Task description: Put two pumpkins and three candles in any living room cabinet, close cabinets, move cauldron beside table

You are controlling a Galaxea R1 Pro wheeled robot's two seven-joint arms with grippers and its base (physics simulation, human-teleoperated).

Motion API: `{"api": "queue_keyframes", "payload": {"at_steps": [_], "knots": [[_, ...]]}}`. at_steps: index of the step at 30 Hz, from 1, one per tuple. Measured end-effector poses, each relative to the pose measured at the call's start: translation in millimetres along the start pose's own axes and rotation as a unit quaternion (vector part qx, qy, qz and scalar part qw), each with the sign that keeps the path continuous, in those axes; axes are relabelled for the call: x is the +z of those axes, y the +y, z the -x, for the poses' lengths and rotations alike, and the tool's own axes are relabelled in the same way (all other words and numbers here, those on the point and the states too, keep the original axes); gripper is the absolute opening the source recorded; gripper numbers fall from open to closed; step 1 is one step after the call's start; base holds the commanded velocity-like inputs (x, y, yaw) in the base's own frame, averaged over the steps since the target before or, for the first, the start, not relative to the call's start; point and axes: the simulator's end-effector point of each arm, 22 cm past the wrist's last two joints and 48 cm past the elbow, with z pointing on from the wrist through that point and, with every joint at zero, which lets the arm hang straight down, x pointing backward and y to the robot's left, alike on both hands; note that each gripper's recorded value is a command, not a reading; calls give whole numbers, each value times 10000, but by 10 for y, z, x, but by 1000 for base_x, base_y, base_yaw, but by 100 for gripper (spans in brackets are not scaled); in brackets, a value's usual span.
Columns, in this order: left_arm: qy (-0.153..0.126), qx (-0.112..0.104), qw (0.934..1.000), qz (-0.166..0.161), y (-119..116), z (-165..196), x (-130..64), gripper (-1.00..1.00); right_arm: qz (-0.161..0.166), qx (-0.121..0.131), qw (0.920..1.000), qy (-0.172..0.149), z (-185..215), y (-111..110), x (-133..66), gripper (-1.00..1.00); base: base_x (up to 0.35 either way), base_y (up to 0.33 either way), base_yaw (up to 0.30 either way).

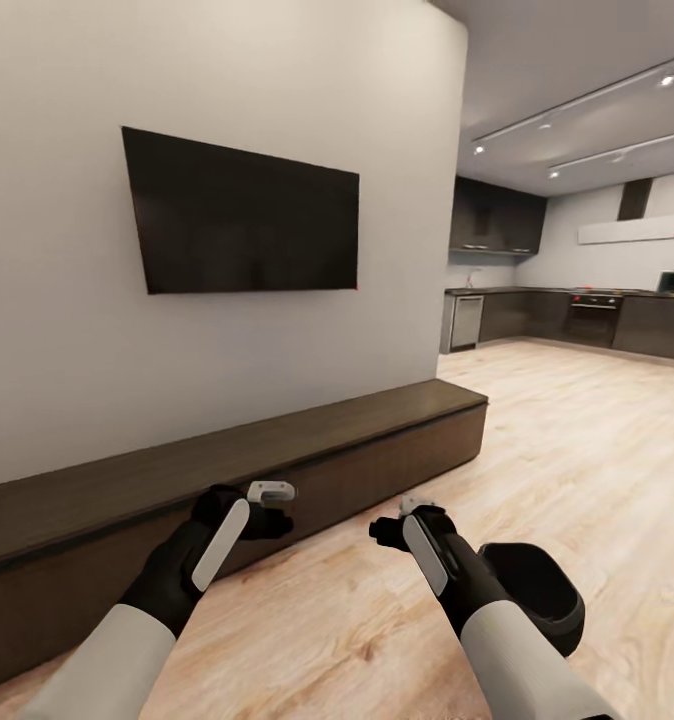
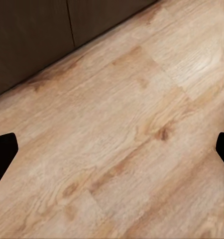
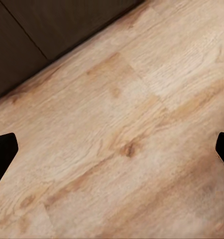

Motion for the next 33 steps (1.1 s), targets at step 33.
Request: {"api": "queue_keyframes", "payload": {"at_steps": [33], "knots": [[-131,23,9999,0,-18,87,-112,100,11,46,9999,-98,80,-2,-91,100,0,0,-276]]}}
